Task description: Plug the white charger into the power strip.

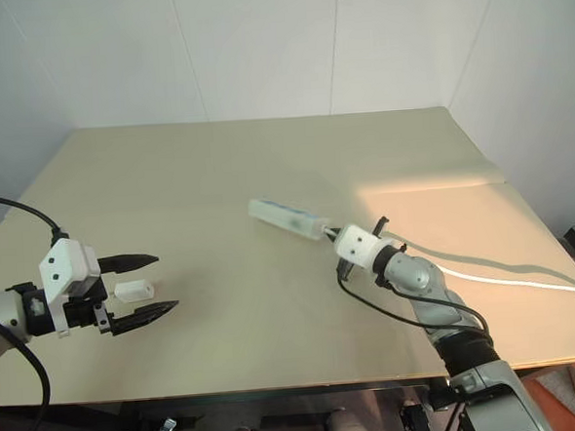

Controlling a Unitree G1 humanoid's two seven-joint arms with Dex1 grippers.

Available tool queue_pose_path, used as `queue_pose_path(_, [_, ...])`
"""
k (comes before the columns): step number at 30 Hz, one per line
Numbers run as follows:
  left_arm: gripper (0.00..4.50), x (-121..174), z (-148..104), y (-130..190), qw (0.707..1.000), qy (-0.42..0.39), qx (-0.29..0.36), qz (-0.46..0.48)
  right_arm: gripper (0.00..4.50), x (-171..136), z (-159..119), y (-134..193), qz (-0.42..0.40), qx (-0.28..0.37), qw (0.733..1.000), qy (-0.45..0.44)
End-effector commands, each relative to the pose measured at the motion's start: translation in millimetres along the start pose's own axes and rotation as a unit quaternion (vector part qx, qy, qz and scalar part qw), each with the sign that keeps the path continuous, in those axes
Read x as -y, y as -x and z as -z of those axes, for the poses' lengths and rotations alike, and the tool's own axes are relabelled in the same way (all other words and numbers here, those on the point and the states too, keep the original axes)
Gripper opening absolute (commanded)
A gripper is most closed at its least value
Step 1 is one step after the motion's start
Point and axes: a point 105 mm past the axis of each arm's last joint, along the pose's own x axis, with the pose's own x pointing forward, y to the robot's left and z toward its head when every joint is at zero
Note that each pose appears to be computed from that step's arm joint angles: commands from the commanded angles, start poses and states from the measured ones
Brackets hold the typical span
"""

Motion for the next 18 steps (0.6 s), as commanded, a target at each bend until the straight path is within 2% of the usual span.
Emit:
queue_pose_path(1, [4.50,0.3,-6.7,0.6,1.000,-0.018,0.006,0.002,0.03,-10.8,-9.4,1.1,-0.036,0.035,0.997,0.054])
queue_pose_path(2, [4.50,0.3,-6.7,0.7,1.000,-0.018,0.006,0.002,0.03,-12.0,-8.5,1.4,-0.041,0.035,0.997,0.053])
queue_pose_path(7, [4.50,0.8,-7.1,0.8,1.000,-0.018,0.007,0.003,1.60,-15.0,-5.4,3.2,-0.054,0.038,0.995,0.076])
queue_pose_path(12, [4.50,0.7,-7.3,0.3,1.000,-0.018,0.007,0.004,3.51,-18.0,-4.0,6.8,-0.069,0.037,0.995,0.063])
queue_pose_path(15, [4.50,0.9,-7.5,0.2,1.000,-0.017,0.007,0.005,4.45,-14.9,-5.4,14.4,-0.083,0.042,0.995,0.036])
queue_pose_path(18, [4.50,0.2,-7.3,0.6,1.000,-0.017,0.007,0.006,4.45,-10.0,-7.0,24.0,-0.099,0.049,0.994,0.004])
